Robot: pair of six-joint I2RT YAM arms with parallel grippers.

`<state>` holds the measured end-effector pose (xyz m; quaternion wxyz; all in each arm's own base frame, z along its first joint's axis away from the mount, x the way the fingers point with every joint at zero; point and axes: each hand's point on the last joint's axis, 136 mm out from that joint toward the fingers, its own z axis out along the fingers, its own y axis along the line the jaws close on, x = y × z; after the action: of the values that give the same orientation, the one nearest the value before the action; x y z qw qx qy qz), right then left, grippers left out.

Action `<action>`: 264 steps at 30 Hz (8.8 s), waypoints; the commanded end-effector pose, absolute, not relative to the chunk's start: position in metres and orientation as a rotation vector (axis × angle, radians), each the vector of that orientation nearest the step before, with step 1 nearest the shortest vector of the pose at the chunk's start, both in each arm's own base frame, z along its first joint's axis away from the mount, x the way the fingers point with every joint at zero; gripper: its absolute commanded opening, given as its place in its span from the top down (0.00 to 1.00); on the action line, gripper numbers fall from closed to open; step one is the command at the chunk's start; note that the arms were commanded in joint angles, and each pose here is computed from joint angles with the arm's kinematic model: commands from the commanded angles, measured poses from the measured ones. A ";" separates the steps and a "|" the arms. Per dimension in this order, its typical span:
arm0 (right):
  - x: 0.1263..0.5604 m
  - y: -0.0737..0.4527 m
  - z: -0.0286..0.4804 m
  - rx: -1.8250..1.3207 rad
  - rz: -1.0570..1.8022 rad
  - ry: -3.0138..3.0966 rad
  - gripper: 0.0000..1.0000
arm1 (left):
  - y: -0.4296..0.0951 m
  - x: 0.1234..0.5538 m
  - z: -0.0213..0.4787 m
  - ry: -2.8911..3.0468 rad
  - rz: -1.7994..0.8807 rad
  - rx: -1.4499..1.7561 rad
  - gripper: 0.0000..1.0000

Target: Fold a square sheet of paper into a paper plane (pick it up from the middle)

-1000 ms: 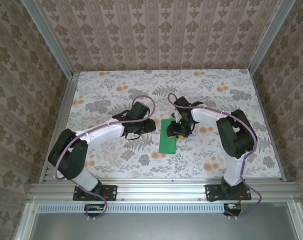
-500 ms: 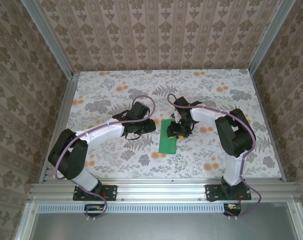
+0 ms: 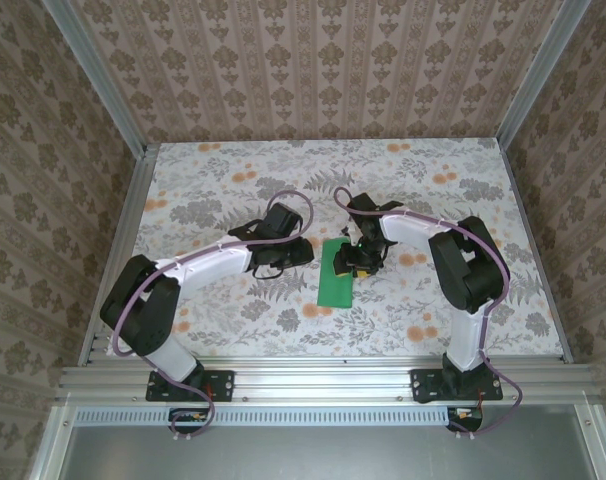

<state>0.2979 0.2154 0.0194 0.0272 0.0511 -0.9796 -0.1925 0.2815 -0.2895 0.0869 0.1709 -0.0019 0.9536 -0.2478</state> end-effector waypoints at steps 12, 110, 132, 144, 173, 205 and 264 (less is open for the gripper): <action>0.297 0.210 0.007 0.171 -0.534 -2.993 0.47 | -0.298 0.282 0.089 2.718 -0.718 0.014 0.67; 0.309 0.245 0.063 -0.090 -1.210 -2.955 0.82 | -0.329 0.262 -0.004 3.008 -0.673 0.019 0.93; 0.282 0.198 -0.010 -0.100 -0.789 -2.986 0.77 | -0.326 0.255 -0.013 3.036 -0.641 0.029 0.93; 0.275 0.226 0.040 -0.110 -1.140 -2.923 0.74 | -0.332 0.255 -0.011 3.035 -0.644 0.050 0.94; 0.234 0.229 0.012 -0.134 -1.098 -2.845 0.74 | -0.329 0.254 -0.010 3.039 -0.609 0.069 0.94; 0.203 0.221 -0.008 -0.155 -1.032 -2.823 0.73 | -0.327 0.255 -0.008 3.044 -0.585 0.093 0.94; 0.326 0.213 0.039 -0.170 -1.313 -3.004 0.76 | -0.328 0.254 -0.007 3.054 -0.551 0.108 0.95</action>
<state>0.3285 0.2085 0.0483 -0.0900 -0.0578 -0.9142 -0.3909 0.2722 -0.3469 0.0204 0.0547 0.0308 0.9697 -0.2361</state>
